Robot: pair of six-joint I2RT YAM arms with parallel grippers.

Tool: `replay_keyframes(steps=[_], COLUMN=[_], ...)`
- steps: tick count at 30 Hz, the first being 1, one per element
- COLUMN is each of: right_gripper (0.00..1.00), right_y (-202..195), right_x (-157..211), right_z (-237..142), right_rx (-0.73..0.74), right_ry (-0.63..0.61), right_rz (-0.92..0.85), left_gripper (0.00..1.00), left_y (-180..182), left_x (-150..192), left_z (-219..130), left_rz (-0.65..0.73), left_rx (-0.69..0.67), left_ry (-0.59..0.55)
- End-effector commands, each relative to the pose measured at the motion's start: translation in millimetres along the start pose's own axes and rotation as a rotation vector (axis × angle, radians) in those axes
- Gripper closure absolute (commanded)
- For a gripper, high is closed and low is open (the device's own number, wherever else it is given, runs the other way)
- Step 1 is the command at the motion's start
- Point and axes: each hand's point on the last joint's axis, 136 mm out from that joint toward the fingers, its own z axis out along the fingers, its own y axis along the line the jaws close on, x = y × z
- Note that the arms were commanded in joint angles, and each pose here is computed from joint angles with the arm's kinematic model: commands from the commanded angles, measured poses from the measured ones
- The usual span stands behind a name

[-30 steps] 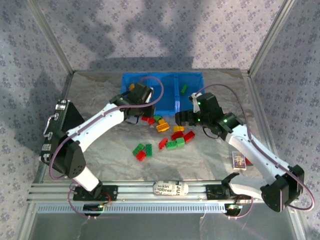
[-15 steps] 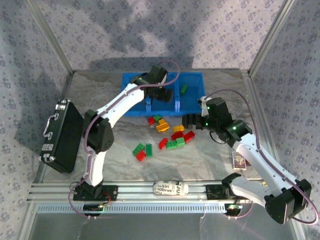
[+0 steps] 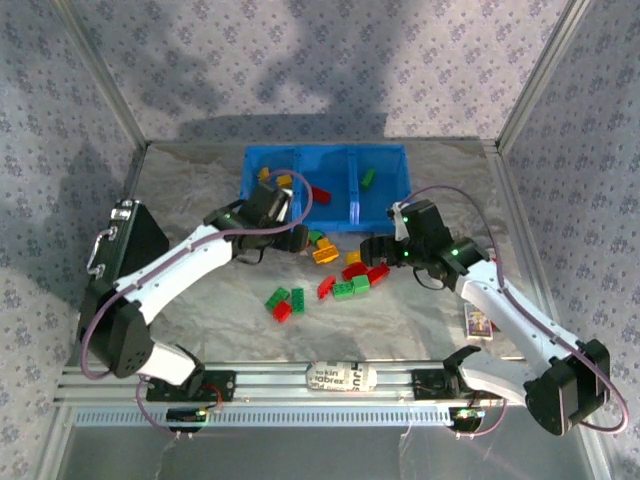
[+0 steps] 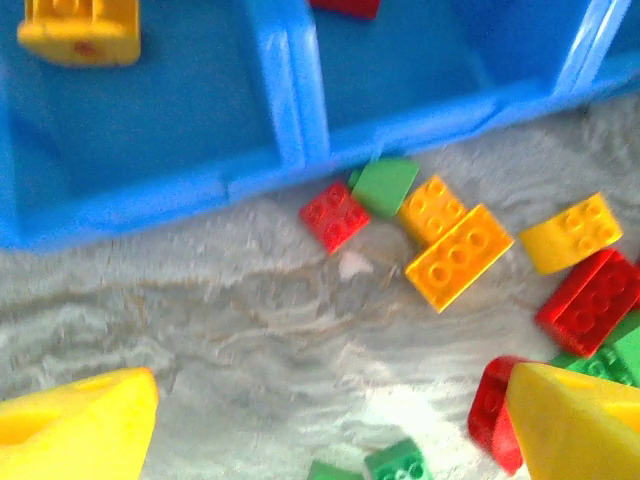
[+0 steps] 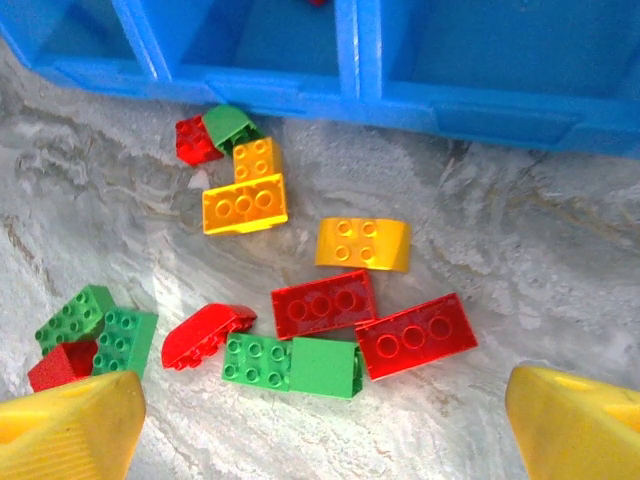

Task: Sort the legos into containers by color
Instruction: Pick up the lego from the bottom-center of the table.

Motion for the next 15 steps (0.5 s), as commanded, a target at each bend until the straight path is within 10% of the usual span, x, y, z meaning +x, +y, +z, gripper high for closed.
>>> replay_keyframes(steps=[1,15], right_gripper=[0.07,0.16], right_y=[17,81], right_x=[0,37], right_z=[3,63], right_rx=[-0.032,-0.021], right_ry=[0.032,0.236], right_rz=[-0.026,-0.135], left_gripper=[0.11,0.19], left_y=[5,33], left_x=[15,124], left_z=[-7,-7], left_rz=[-0.065,-0.232], left_rx=[0.015,0.03], left_ry=[-0.02,0.088])
